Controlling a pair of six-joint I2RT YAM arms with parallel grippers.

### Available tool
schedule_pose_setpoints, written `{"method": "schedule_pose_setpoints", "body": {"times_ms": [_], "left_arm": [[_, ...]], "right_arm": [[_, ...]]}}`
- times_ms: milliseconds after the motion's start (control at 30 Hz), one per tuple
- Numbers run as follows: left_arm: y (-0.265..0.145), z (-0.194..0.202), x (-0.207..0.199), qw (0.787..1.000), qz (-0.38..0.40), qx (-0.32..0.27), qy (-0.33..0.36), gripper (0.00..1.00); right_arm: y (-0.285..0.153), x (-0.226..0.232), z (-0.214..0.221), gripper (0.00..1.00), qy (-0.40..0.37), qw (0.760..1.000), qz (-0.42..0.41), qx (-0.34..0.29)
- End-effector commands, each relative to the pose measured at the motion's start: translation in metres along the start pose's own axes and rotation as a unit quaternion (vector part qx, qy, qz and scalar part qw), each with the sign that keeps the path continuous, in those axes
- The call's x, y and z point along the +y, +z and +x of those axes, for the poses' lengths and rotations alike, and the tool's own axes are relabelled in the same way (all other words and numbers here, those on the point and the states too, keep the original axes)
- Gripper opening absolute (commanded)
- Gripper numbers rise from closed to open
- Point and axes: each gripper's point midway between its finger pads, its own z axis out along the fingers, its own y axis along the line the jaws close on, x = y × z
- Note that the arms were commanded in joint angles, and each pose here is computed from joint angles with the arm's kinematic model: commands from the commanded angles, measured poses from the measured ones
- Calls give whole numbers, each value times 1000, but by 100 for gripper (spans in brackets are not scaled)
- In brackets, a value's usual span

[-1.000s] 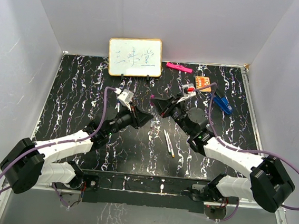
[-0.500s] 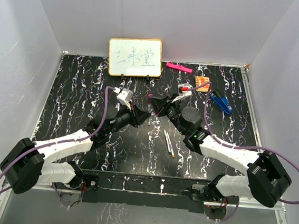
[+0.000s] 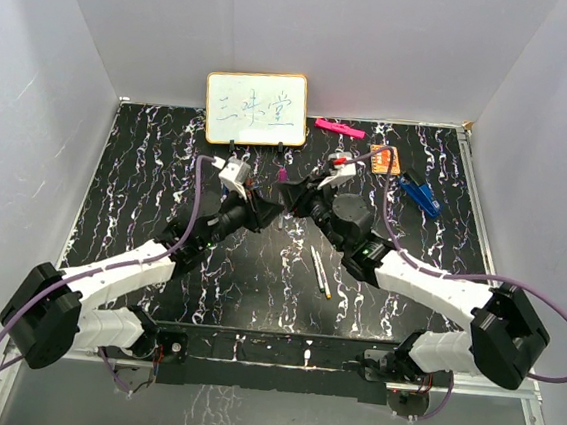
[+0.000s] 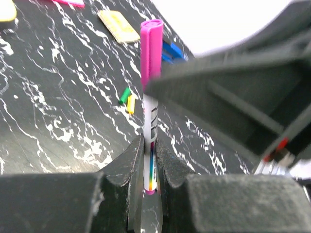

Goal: Insert the pens into the pen caps

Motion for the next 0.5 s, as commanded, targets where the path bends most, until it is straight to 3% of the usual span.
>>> {"method": "schedule_pose_setpoints", "body": {"times_ms": [0,200,467], "left_arm": [[4,-56,-17,997,21,-76,-13,0],[11,16,24,997,-51,37,-54,0],[27,44,77,978,-170,102,-68,0]], "right_arm": [[-3,-9,21,20,-49,995,51,67],[-13,-17,-52,25,-42,993,102,-29],[-47,-37,-83,64,-43,984,162,-63]]}}
